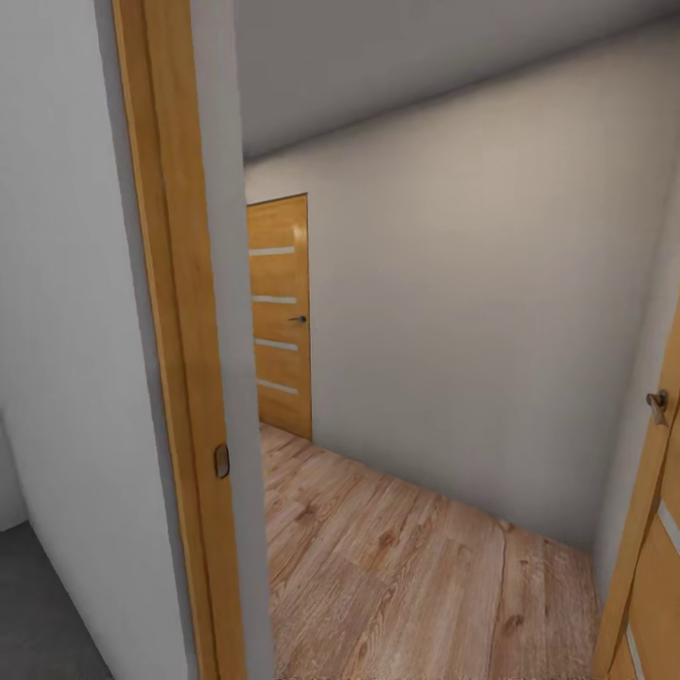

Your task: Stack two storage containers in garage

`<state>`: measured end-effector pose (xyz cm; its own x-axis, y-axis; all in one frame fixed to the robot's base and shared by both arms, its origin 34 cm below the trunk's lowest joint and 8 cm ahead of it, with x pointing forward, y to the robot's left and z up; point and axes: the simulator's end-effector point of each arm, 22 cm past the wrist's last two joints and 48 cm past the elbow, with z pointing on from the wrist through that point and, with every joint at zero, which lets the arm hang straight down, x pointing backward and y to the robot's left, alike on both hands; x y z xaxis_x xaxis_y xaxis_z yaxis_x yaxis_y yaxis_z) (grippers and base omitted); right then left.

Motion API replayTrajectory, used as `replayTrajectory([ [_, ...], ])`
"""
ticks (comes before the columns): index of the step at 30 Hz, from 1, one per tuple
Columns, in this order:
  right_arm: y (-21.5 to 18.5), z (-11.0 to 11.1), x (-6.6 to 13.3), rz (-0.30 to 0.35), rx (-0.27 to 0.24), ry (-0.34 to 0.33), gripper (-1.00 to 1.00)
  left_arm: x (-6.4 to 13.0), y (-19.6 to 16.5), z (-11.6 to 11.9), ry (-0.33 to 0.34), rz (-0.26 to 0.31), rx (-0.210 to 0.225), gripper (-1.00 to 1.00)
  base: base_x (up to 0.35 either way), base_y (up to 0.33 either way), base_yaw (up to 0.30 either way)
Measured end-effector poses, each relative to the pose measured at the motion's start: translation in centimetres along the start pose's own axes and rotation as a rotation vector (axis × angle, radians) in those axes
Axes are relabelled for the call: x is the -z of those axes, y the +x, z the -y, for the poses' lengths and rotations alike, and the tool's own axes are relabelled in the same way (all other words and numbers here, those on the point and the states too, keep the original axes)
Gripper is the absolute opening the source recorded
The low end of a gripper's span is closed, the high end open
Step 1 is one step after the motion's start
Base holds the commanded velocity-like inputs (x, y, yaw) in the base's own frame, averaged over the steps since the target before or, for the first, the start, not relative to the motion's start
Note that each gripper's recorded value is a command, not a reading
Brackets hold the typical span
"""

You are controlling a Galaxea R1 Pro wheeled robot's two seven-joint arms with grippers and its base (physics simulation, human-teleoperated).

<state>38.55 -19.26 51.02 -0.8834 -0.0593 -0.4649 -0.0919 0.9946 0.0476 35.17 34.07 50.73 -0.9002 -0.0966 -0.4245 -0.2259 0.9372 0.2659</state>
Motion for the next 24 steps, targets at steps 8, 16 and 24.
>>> replayTrajectory([
  [8,0.5,0.0,-0.1,-0.013,-0.001,0.0,1.0,-0.1,0.5,0.0,0.0,-0.012,-0.004,1.0,0.0,0.0,0.0],
  [16,1.0,0.0,-0.2,-0.025,-0.002,0.0,1.0,-0.1,1.0,0.1,0.0,-0.024,-0.008,1.0,0.0,0.0,-0.007],
  [24,1.4,0.0,-0.2,-0.034,-0.003,-0.001,1.0,-0.1,1.3,0.1,-0.001,-0.032,-0.011,1.0,0.055,0.0,-0.151],
])
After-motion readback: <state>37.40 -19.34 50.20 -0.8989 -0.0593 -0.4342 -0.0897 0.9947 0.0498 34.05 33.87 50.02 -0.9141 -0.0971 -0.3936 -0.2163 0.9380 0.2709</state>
